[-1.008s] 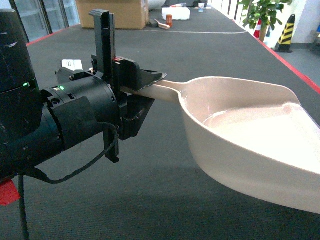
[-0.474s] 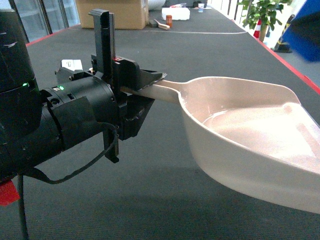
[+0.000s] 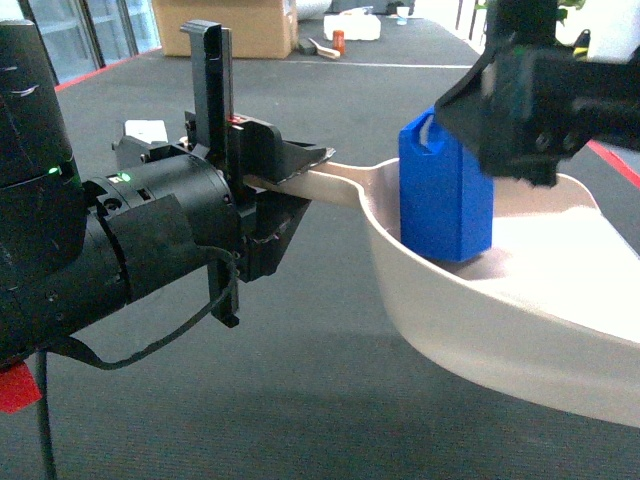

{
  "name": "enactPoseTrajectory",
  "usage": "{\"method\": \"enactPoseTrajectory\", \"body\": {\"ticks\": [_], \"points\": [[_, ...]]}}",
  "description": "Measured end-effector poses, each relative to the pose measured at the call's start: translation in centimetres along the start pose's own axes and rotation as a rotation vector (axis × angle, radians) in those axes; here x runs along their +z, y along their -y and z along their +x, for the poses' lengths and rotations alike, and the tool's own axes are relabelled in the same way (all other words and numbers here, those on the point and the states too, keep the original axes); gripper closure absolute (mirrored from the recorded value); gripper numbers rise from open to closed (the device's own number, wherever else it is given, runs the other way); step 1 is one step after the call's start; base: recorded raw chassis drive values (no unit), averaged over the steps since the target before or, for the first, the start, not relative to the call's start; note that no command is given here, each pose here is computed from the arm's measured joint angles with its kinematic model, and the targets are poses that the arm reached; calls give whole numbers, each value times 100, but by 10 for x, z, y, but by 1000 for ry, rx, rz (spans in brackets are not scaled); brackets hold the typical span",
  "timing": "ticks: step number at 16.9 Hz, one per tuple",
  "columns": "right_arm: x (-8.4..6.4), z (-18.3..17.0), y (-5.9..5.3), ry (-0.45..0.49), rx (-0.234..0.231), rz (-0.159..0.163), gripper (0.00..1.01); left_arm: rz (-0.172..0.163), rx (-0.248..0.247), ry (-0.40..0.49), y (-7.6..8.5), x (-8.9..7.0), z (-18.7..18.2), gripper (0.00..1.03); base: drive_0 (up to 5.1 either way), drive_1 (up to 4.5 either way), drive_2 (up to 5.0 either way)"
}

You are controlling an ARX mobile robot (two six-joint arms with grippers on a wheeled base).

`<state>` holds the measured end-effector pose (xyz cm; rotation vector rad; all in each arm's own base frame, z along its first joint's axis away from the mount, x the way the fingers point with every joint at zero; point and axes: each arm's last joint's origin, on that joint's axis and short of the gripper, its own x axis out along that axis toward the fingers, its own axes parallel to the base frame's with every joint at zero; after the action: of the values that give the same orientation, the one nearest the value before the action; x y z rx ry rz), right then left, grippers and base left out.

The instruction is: Place part in tray to right shelf

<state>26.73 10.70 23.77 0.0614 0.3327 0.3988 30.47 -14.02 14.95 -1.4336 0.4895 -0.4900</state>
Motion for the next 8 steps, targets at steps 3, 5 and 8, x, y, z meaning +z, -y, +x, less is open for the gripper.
{"method": "enactPoseTrajectory", "body": {"ticks": [3,5,8], "points": [[46,-76,-32,260,91,126,3,0,0,-2,0,0,0,87,0,0,0],[89,-173,-85,617,468,526,3,0,1,1,0,0,0,87,0,0,0],[73,-165,-135,552,441,694,3,-1,-2,-12,0,-3,1,87,0,0,0]]}}
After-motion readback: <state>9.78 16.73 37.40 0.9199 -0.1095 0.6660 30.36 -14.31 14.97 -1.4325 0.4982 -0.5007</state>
